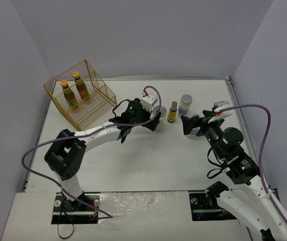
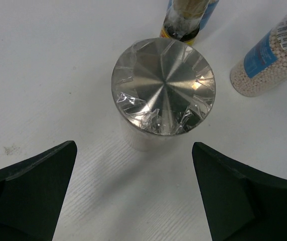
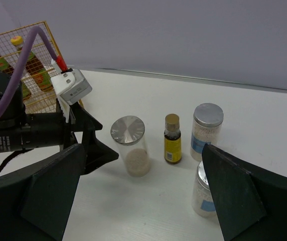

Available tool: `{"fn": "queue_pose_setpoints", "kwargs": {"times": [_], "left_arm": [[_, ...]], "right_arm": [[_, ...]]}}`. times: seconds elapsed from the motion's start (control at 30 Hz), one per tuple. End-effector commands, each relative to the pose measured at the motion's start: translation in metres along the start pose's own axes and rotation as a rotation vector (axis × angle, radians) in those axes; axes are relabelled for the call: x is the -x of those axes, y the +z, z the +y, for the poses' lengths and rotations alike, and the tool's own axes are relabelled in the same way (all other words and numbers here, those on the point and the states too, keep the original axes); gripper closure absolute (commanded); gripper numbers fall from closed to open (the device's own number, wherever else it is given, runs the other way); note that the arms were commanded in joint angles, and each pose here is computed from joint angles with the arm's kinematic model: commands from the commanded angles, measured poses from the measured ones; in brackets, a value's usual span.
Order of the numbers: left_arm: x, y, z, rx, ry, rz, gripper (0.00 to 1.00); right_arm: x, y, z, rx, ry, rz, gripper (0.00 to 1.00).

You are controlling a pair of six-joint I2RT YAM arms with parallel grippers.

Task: Organize the condiment bottles

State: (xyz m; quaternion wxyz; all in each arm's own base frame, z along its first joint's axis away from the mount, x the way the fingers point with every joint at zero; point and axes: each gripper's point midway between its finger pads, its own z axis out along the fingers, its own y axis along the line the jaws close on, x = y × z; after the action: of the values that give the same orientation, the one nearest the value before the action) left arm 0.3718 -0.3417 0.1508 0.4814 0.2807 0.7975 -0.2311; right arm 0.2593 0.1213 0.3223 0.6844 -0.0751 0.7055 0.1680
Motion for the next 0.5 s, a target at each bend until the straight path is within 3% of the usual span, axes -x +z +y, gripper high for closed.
{"fn": "queue_pose_setpoints", "kwargs": {"times": [0.0,0.47], "left_arm": [[0.084,0.002,-0.008,-0.026,0.037,-0.266,0.03],[0.074,0.044,-0.019,-0.106,0.03,-0.301,0.05]], "right_arm": [[0.016,-0.001,0.002,0.014,-0.03,-0.039,0.0],[0.01,-0.004,0.006,0.047,-0.033,-0.03,0.0]]}}
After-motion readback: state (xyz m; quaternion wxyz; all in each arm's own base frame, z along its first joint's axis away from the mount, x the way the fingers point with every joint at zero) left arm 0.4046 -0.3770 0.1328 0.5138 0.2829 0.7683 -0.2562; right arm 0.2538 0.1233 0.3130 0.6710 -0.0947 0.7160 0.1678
